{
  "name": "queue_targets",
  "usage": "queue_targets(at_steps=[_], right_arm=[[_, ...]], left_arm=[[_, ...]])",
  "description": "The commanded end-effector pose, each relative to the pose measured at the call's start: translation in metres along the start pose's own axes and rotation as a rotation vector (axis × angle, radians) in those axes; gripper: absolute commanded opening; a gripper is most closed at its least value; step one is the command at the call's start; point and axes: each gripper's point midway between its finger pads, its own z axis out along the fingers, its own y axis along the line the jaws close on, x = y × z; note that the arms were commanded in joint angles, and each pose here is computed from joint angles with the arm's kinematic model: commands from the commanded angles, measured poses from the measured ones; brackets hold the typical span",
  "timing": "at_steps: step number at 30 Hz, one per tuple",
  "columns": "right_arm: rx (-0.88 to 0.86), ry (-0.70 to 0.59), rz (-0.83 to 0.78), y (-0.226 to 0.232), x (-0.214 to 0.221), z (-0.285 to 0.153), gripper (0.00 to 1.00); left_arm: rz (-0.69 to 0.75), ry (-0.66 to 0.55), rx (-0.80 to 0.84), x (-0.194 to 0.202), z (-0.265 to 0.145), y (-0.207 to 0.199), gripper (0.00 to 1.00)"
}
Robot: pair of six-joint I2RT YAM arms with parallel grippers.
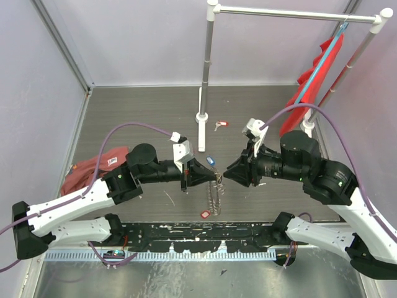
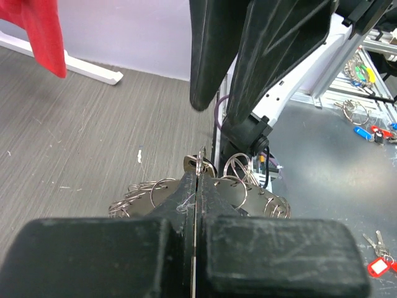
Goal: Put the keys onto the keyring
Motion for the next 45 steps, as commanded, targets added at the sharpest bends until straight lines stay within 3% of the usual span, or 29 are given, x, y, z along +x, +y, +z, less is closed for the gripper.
queue_targets(at_steps=[1, 6, 19, 23, 30, 36, 41, 45], right_arm=[[-0.025, -0.042, 0.012, 0.002, -0.007, 0.013, 0.33], [-0.037, -0.029, 0.008, 0.001, -0.004, 0.018, 0.32], [-0.04, -0.017, 0.001, 0.002, -0.003, 0.016, 0.01], [-0.027, -0.016, -0.003, 0.001, -0.004, 0.012, 0.01], [-0.002, -0.013, -0.003, -0.003, -0.001, 0.009, 0.16], [-0.001, -0.009, -0.001, -0.003, 0.002, 0.009, 0.13], [0.002, -0.017, 0.0, -0.003, 0.001, 0.007, 0.18], [0.001, -0.018, 0.002, -0.003, 0.001, 0.007, 0.1]], left_arm=[[0.022, -0.128, 0.006, -0.036, -0.003, -0.006, 0.0], [0.025, -0.129, 0.011, -0.038, -0.003, -0.007, 0.0], [0.029, -0.125, 0.009, -0.036, -0.001, -0.006, 0.0], [0.028, -0.122, 0.007, -0.036, -0.002, -0.006, 0.0], [0.031, -0.125, 0.004, -0.036, -0.003, -0.006, 0.0], [0.029, -0.126, 0.003, -0.036, -0.003, -0.006, 0.0], [0.031, -0.125, 0.002, -0.036, -0.003, -0.005, 0.0], [0.03, -0.124, 0.003, -0.035, -0.002, -0.005, 0.0]])
